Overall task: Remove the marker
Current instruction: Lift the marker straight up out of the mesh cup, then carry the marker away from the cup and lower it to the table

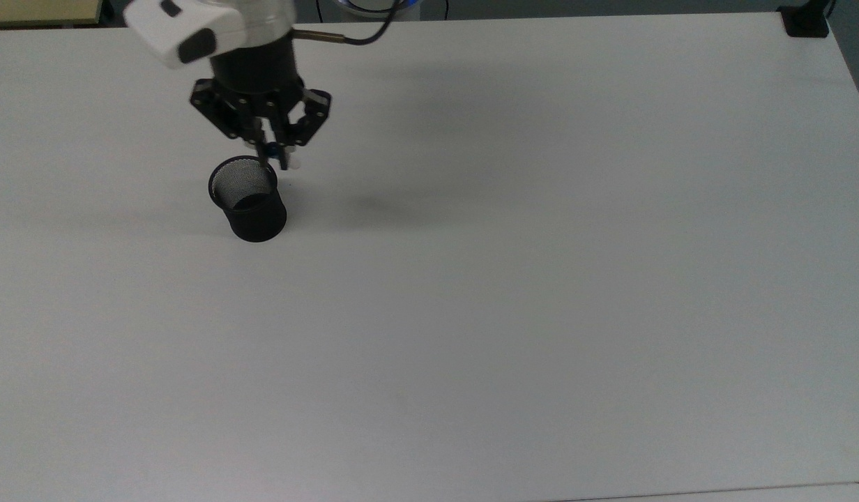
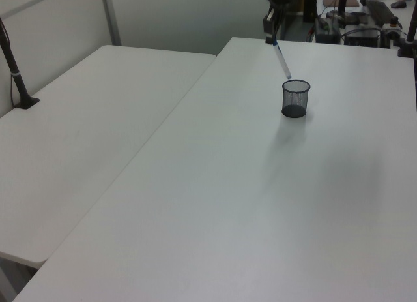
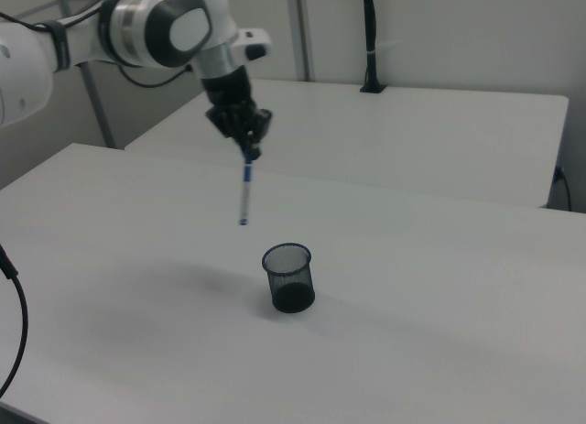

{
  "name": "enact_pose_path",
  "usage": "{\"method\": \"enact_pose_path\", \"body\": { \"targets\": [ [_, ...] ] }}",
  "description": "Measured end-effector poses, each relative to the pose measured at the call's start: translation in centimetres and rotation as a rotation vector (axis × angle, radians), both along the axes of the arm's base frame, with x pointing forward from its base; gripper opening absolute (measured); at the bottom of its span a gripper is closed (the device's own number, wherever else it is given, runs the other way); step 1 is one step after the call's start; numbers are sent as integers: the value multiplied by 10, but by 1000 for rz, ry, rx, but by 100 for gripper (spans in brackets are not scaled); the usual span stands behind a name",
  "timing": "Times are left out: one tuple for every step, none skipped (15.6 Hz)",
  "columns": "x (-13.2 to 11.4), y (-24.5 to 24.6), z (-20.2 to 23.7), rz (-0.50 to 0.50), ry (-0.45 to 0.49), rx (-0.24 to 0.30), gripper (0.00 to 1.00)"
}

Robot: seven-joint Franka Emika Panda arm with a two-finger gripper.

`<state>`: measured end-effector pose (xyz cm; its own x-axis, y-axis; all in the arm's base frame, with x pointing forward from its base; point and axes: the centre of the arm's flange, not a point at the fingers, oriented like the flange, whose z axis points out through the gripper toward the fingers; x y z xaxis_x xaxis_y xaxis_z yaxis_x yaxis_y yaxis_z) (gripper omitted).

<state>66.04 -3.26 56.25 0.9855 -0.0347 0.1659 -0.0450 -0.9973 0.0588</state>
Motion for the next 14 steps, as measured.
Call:
{"method": "enact_pose_path", "body": {
  "targets": [
    [-1, 20, -5, 12, 28, 6, 18],
    [-2, 40, -12, 26, 59, 15, 18],
    [-4, 59, -18, 40, 91, 27, 18],
    [-6, 77, -27, 56, 128, 38, 18],
    [-8, 93, -37, 73, 166, 42, 18],
    [-10, 108, -48, 92, 204, 41, 18],
    [-11, 122, -62, 109, 242, 36, 18],
    [-12, 133, -78, 123, 277, 29, 18],
    [-13, 144, -95, 137, 311, 21, 18],
    [-15, 153, -114, 148, 344, 12, 18],
    [-17, 163, -140, 159, 390, 1, 18],
    [-19, 166, -154, 162, 415, -5, 18],
    [-21, 166, -167, 159, 440, -9, 18],
    [-24, 164, -180, 148, 464, -14, 18]
  ]
}}
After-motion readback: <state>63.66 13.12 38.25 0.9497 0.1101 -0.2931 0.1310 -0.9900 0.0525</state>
